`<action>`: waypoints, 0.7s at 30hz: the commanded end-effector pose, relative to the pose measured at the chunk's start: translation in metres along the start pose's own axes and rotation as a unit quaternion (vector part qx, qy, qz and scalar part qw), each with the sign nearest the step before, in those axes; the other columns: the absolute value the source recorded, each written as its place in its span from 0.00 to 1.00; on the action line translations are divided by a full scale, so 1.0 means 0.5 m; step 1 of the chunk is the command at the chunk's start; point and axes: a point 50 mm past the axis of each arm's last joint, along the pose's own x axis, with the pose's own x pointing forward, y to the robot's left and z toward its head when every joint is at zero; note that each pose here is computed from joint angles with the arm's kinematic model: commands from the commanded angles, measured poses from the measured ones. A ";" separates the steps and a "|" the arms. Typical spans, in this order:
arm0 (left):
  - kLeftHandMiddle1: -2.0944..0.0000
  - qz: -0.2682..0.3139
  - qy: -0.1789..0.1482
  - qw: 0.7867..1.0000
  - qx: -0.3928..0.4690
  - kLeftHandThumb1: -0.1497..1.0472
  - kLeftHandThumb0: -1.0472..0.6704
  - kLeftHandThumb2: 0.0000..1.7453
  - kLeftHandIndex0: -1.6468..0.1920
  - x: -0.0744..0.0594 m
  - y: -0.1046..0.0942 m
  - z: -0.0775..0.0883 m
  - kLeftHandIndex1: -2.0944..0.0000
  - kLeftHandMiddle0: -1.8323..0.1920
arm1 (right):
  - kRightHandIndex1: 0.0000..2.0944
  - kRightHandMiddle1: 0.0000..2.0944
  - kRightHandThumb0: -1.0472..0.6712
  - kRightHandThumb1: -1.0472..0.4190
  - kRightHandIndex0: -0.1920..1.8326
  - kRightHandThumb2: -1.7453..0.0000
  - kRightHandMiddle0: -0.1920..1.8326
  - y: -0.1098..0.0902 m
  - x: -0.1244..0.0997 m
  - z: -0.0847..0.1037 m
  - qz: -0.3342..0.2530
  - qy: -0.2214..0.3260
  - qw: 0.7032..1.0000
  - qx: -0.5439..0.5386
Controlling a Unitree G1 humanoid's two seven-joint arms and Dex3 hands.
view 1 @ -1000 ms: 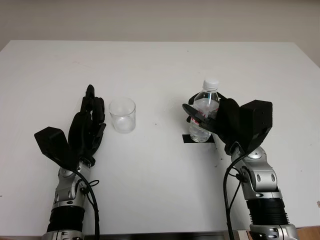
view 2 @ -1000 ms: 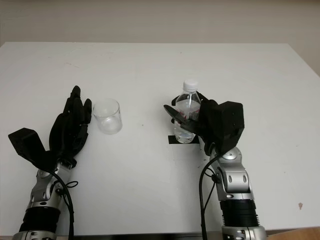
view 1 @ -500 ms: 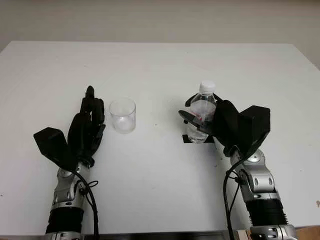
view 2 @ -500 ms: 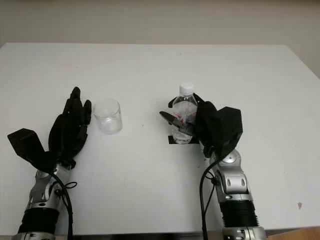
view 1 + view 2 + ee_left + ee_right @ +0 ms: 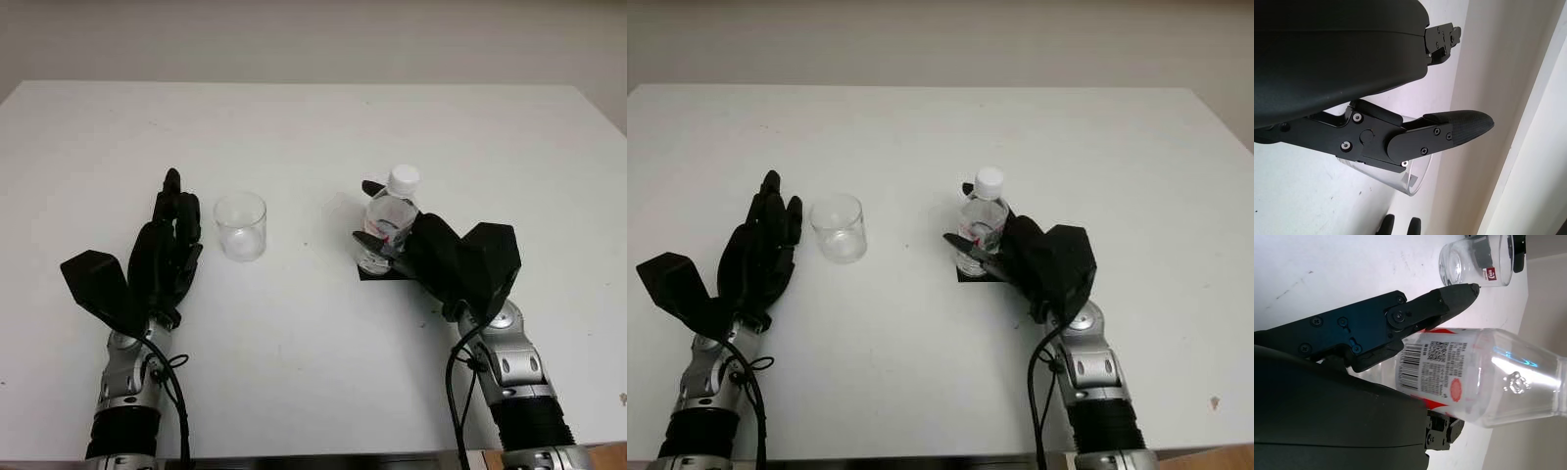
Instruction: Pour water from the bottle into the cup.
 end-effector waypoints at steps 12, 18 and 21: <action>0.97 -0.005 -0.003 1.000 0.004 1.00 0.21 0.33 0.97 0.000 0.004 0.007 0.97 0.97 | 0.00 0.00 0.07 0.11 0.00 0.97 0.00 -0.026 -0.035 -0.013 -0.018 -0.019 0.999 0.021; 0.98 -0.008 -0.001 1.000 0.007 1.00 0.20 0.34 0.98 0.001 0.003 0.007 0.97 0.97 | 0.00 0.00 0.03 0.10 0.00 0.97 0.00 -0.012 -0.045 -0.014 -0.027 -0.047 0.998 0.003; 0.97 -0.006 -0.001 1.000 0.007 1.00 0.21 0.34 0.98 0.002 0.001 0.006 0.97 0.97 | 0.00 0.00 0.03 0.09 0.00 0.97 0.00 0.002 -0.049 -0.013 -0.030 -0.062 0.998 0.010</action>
